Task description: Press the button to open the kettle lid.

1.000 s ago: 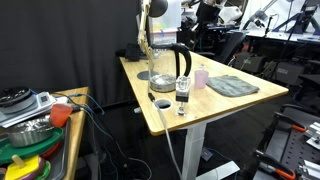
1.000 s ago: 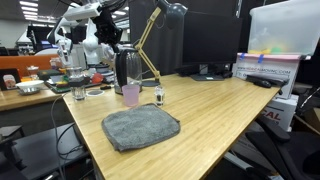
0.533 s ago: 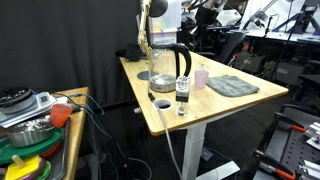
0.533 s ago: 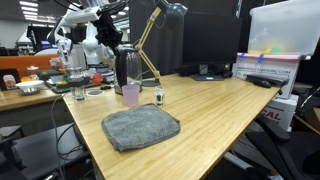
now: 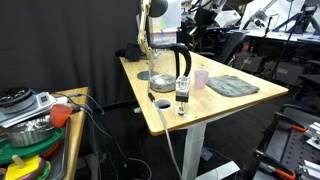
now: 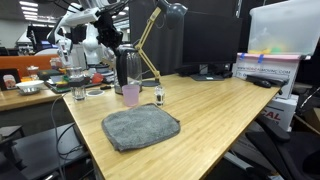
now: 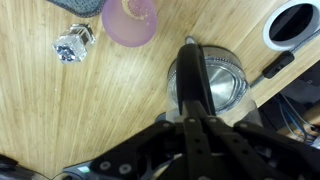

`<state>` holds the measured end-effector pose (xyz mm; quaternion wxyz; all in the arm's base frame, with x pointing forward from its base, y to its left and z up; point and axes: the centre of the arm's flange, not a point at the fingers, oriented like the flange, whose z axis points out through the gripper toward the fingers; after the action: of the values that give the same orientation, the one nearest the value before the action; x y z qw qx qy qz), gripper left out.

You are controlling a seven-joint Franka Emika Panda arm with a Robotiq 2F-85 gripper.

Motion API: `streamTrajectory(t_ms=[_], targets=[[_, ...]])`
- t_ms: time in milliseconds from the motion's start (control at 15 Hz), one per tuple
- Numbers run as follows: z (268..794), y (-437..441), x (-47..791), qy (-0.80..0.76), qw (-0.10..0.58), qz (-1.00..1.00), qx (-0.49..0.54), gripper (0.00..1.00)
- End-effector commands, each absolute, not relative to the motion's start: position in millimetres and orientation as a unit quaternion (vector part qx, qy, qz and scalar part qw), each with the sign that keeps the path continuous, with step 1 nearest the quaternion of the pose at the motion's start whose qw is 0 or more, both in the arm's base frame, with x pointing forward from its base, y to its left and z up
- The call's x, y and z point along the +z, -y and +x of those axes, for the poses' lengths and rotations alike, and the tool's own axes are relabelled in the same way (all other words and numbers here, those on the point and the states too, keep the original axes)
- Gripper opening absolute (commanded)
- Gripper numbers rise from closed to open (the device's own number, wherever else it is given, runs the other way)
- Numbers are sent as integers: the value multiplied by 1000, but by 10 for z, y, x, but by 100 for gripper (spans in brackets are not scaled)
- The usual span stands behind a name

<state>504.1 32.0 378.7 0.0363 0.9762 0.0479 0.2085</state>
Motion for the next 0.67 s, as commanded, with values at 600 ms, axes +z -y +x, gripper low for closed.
streamTrajectory(t_ms=[600], targets=[[5222,-482,3601,-16,25,981,193,0]])
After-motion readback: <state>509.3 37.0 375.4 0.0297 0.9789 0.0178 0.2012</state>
